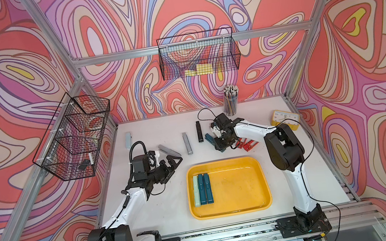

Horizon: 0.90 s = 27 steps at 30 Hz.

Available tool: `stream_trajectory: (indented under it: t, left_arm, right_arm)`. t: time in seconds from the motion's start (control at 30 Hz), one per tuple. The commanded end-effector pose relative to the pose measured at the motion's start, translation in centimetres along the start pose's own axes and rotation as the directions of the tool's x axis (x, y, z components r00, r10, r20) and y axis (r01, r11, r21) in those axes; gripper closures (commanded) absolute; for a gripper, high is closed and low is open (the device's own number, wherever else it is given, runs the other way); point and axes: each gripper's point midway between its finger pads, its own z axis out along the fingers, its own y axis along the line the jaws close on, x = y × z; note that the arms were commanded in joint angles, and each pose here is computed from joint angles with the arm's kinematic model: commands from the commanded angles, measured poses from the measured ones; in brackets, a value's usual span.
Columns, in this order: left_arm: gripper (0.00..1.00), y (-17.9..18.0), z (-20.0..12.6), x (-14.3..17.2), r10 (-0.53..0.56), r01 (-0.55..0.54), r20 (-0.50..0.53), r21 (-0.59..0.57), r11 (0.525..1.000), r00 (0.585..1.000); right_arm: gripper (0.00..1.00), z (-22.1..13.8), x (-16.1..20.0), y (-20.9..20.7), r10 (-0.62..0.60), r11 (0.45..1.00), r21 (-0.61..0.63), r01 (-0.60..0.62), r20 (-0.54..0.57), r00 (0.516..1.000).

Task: Put the pruning pliers into the storage box
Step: Pick up the pruning pliers from the center of the board.

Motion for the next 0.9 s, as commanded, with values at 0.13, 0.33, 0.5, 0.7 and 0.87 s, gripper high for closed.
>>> stream_trajectory:
  t: [0.13, 0.33, 0.5, 0.7, 0.87]
  left_arm:
    - [0.01, 0.1, -0.4, 0.1, 0.005, -0.005, 0.017, 0.006, 1.000, 1.000]
    - [0.01, 0.1, -0.3, 0.2, 0.002, -0.002, 0.018, 0.016, 1.000, 1.000]
    - [0.01, 0.0, -0.2, 0.3, 0.007, -0.007, 0.009, 0.025, 1.000, 1.000]
    - [0.01, -0.3, -0.4, 0.6, 0.023, -0.023, 0.001, 0.037, 0.999, 1.000]
    - [0.01, -0.6, -0.7, 0.8, 0.038, -0.038, -0.005, 0.050, 0.998, 0.999]
  right_arm:
    - [0.70, 0.4, 0.3, -0.5, 0.023, 1.000, 0.010, -0.023, -0.021, 1.000]
    - [0.74, -0.7, 0.0, -0.1, 0.039, 0.999, -0.004, -0.039, -0.001, 0.999]
    - [0.75, -2.4, -0.8, 0.9, 0.051, 0.998, -0.043, -0.050, 0.042, 0.998]
    - [0.77, -4.5, -1.9, 2.3, 0.065, 0.994, -0.097, -0.056, 0.092, 0.994]
    - [0.77, -5.8, -2.6, 3.6, 0.054, 0.993, -0.109, -0.041, 0.118, 0.992]
